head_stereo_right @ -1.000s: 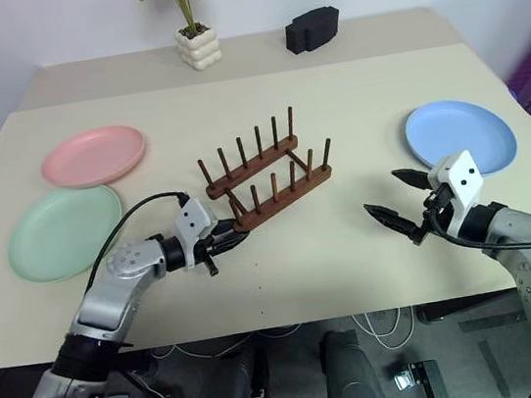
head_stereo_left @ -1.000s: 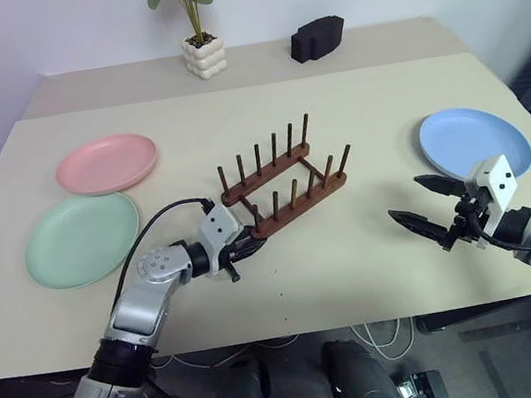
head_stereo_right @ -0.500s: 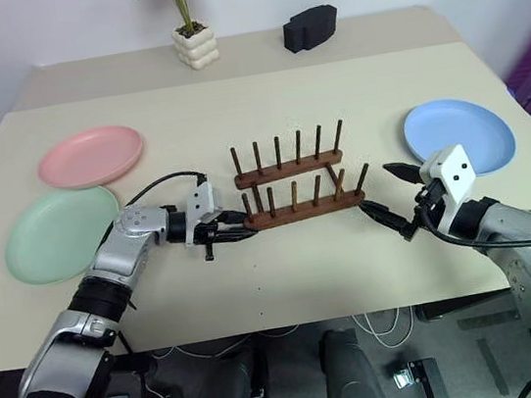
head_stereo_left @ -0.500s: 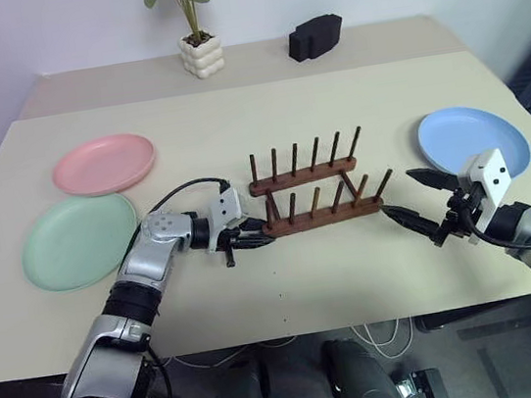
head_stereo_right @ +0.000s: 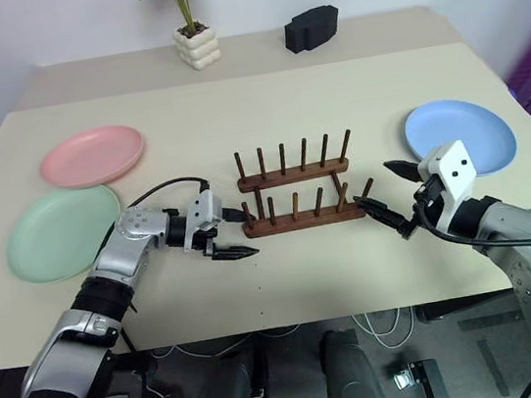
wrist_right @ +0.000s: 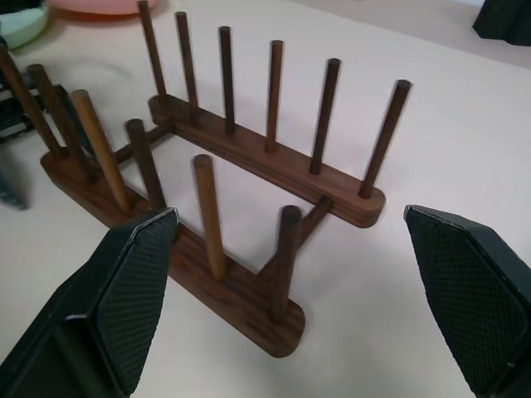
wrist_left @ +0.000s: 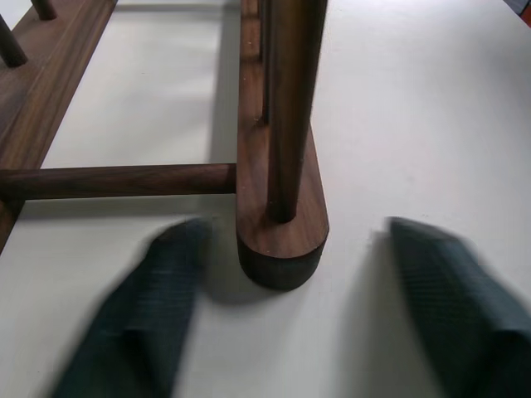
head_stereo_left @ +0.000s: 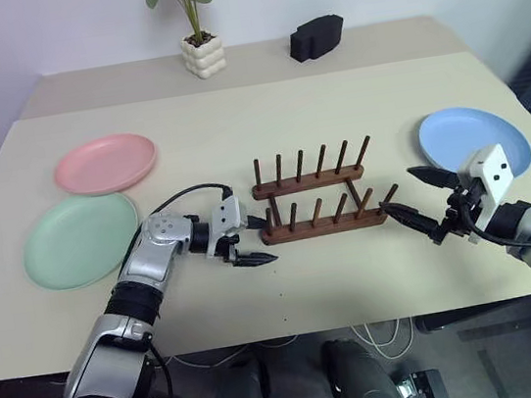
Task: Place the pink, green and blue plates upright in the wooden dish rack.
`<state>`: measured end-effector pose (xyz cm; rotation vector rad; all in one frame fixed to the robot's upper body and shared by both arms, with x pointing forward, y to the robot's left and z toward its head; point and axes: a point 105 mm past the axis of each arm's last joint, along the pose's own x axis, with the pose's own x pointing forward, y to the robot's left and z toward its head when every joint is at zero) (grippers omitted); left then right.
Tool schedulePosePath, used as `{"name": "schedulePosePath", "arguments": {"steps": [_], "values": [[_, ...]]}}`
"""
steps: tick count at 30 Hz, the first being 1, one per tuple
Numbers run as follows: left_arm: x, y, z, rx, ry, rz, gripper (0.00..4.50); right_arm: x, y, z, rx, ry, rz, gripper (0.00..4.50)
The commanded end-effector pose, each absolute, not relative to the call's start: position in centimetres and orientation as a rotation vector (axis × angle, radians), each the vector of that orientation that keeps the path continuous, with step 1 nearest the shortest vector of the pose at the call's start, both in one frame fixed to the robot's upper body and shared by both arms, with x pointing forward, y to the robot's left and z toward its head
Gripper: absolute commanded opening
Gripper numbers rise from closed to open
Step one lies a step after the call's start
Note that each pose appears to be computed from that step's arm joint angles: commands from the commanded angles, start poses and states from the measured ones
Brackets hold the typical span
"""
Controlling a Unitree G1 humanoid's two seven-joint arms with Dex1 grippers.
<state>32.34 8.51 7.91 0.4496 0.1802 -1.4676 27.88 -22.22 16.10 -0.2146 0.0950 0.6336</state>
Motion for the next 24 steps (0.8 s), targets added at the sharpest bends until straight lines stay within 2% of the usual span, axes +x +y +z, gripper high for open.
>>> {"name": "schedulePosePath", "arguments": {"steps": [1, 9, 14, 17, 18, 20, 22, 23, 24], "values": [[31.1, 10.9, 7.2, 0.448, 0.231, -1.421, 4.17, 27.6, -23.0, 17.4, -0.271, 0.081, 0.621, 4.50], [25.6, 16.1, 5.0, 0.393, 0.385, -1.302, 4.17, 27.2, -24.4, 16.1, -0.288, 0.127, 0.616, 4.50], [25.8, 21.5, 4.2, 0.356, 0.452, -1.005, 4.17, 27.2, -24.2, 14.9, -0.282, 0.152, 0.650, 4.50], [26.9, 23.3, 5.6, 0.342, 0.394, -0.878, 3.39, 27.0, -24.2, 14.1, -0.280, 0.188, 0.691, 4.50], [27.2, 23.6, 6.2, 0.341, 0.369, -0.856, 2.85, 26.9, -24.2, 13.6, -0.285, 0.210, 0.710, 4.24], [27.7, 23.9, 7.2, 0.344, 0.336, -0.842, 1.81, 26.4, -24.1, 12.7, -0.295, 0.253, 0.749, 3.60], [27.9, 23.5, 7.9, 0.354, 0.314, -0.858, 0.80, 25.9, -23.8, 11.9, -0.299, 0.280, 0.786, 2.69], [28.0, 23.3, 8.1, 0.364, 0.308, -0.868, 0.20, 25.8, -23.7, 11.7, -0.299, 0.285, 0.797, 2.10], [28.1, 23.2, 8.3, 0.373, 0.304, -0.877, 0.00, 25.8, -23.5, 11.5, -0.297, 0.285, 0.804, 1.58]]}}
